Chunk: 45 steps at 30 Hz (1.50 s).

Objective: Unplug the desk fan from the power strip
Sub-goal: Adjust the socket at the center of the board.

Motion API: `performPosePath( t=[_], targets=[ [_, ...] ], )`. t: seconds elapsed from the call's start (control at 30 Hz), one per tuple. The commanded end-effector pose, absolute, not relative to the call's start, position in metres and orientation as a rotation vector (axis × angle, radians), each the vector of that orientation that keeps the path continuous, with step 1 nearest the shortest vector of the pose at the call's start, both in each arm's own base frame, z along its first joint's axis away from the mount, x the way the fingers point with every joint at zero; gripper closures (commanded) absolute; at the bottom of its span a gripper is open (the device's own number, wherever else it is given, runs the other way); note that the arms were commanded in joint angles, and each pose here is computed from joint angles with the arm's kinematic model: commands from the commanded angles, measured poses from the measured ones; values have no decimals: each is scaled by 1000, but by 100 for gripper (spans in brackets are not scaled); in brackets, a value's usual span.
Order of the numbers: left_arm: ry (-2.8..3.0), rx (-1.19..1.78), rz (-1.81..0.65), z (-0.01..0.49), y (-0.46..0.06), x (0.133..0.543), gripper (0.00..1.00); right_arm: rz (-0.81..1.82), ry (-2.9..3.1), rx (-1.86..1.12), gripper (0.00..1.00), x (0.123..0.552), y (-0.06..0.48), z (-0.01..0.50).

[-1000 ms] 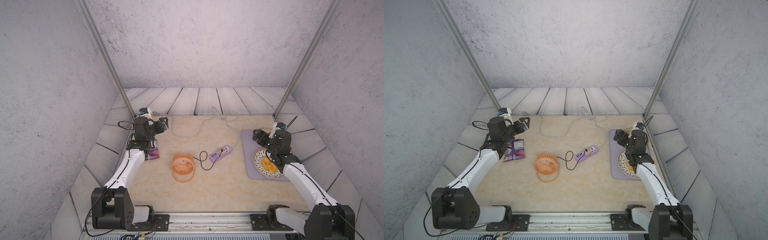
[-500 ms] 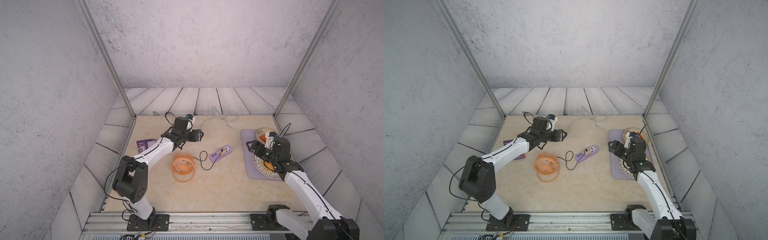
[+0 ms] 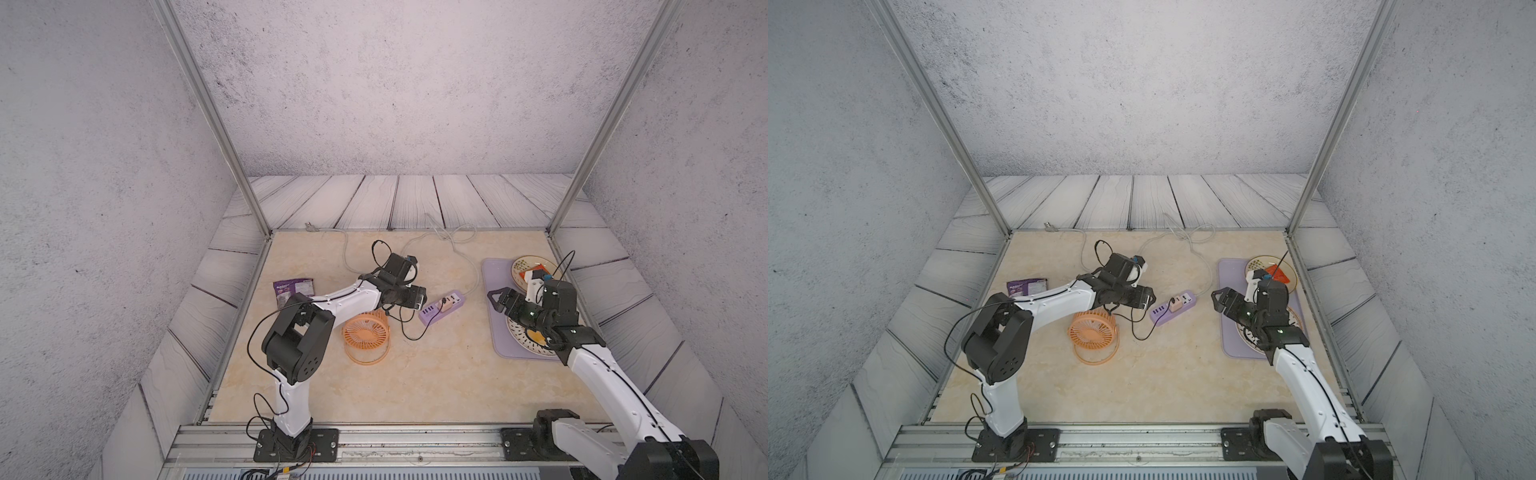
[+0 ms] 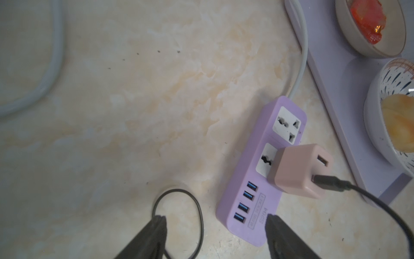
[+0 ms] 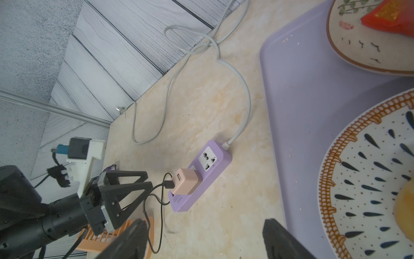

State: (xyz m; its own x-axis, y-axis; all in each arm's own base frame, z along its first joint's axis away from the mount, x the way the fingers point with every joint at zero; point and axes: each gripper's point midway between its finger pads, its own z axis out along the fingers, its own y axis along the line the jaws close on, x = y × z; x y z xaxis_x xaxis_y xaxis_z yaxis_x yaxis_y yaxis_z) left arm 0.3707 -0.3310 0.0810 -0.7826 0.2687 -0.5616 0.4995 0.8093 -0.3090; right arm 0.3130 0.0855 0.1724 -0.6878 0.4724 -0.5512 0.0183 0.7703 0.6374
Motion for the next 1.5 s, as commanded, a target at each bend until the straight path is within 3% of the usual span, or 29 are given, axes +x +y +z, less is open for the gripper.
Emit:
performPosePath(
  t=[0.0,0.47,0.83,1.07,1.23,1.47],
  targets=[
    [2497,624,-586,70,-339,367,24,803,2222,330,14,310,90,174],
    [2478,806,-583,38,-360,343,22,793,2231,303,14,304,90,173],
    [2459,889,-587,24,-368,331,31,778,2238,293,14,304,90,174],
    [2386,1038,-461,7,-373,312,37,767,2247,303,14,303,88,170],
    [2346,1060,-428,10,-376,308,46,763,2251,301,14,301,88,169],
    [2259,1062,-474,24,-377,293,51,771,2277,310,14,296,88,158]
  ],
)
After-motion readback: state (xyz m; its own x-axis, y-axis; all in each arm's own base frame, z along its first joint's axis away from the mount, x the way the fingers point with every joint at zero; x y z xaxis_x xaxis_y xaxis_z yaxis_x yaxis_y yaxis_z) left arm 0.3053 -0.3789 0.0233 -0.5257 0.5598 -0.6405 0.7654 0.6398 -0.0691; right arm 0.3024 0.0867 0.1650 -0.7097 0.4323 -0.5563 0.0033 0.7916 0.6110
